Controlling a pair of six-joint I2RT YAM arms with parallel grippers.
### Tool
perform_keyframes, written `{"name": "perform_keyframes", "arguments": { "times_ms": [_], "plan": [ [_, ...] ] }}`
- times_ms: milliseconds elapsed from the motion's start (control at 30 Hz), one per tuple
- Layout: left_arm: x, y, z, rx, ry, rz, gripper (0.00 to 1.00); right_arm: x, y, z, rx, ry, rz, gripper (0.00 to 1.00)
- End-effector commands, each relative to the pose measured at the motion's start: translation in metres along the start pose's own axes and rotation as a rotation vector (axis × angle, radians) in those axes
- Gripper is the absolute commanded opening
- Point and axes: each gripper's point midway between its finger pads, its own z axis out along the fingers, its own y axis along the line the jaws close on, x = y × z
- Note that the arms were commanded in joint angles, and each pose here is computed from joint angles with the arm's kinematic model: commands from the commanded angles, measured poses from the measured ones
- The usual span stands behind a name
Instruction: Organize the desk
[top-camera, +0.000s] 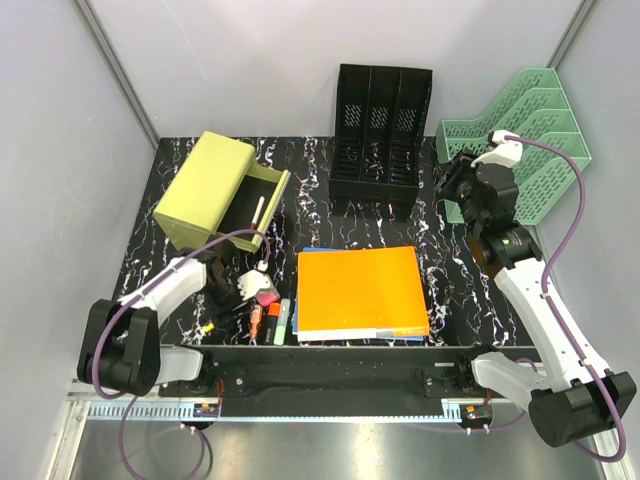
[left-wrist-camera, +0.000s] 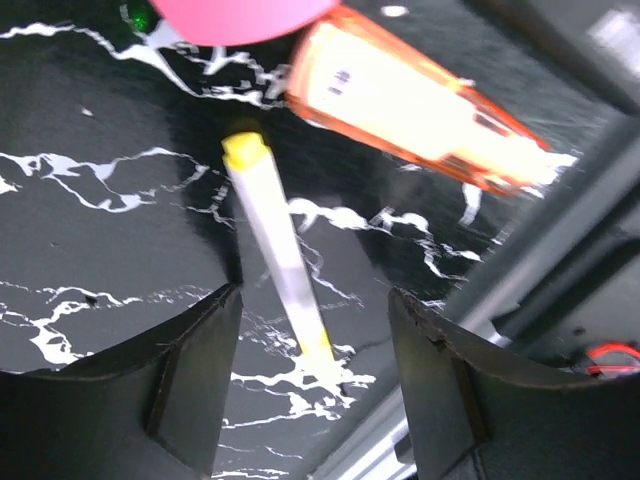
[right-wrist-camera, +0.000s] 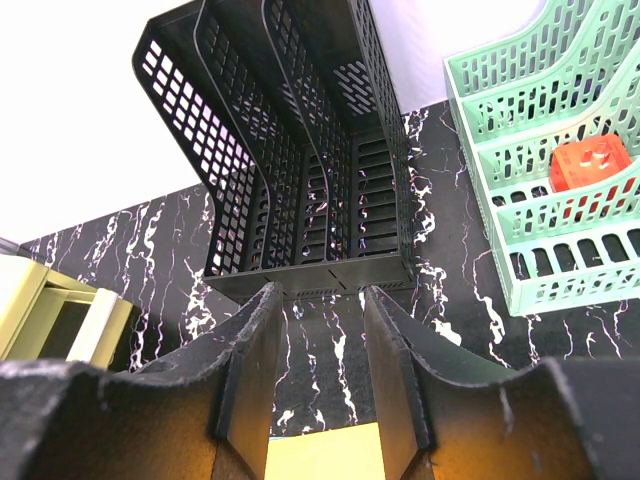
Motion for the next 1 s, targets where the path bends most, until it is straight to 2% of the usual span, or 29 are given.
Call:
{"name": "perform_keyframes", "arguments": {
  "times_ms": [0,167,267,300,400,500,567,733,833,967],
  "plan": [
    [0.003,0.015,0.009,-0.069,0.021,-0.033,0.63,-0.029,0.009,-0.009,-0.022,-0.093,0.012,0.47],
    [0.011,0.029,0.015,-0.136,0.067,-0.050,0.58,-0.031,0.011,-0.010,-0.032,-0.096,0.014,0.47],
    [0.013,0.026,0.019,-0.113,0.080,-0.055,0.45,-0.033,0.011,-0.012,-0.036,-0.101,0.016,0.46],
    [0.014,0.025,0.021,-0.104,0.085,-0.063,0.34,-0.034,0.011,-0.012,-0.036,-0.102,0.014,0.46],
    [0.015,0.023,0.023,-0.085,0.095,-0.077,0.16,-0.035,0.011,-0.013,-0.035,-0.106,0.015,0.46],
    [0.016,0.021,0.024,-0.077,0.097,-0.081,0.09,-0.034,0.010,-0.014,-0.031,-0.106,0.014,0.46],
    [0.014,0.020,0.021,-0.077,0.089,-0.084,0.00,-0.034,0.009,-0.014,-0.030,-0.107,0.014,0.45],
    [-0.001,0.018,-0.002,-0.084,0.029,-0.080,0.00,-0.033,0.010,-0.013,-0.031,-0.103,0.016,0.45],
    [-0.023,0.018,-0.039,-0.099,-0.051,-0.068,0.00,-0.032,0.010,-0.013,-0.033,-0.102,0.016,0.45],
    [-0.068,0.024,-0.121,-0.195,-0.244,-0.012,0.00,-0.032,0.009,-0.014,-0.030,-0.103,0.019,0.45]
  ]
}}
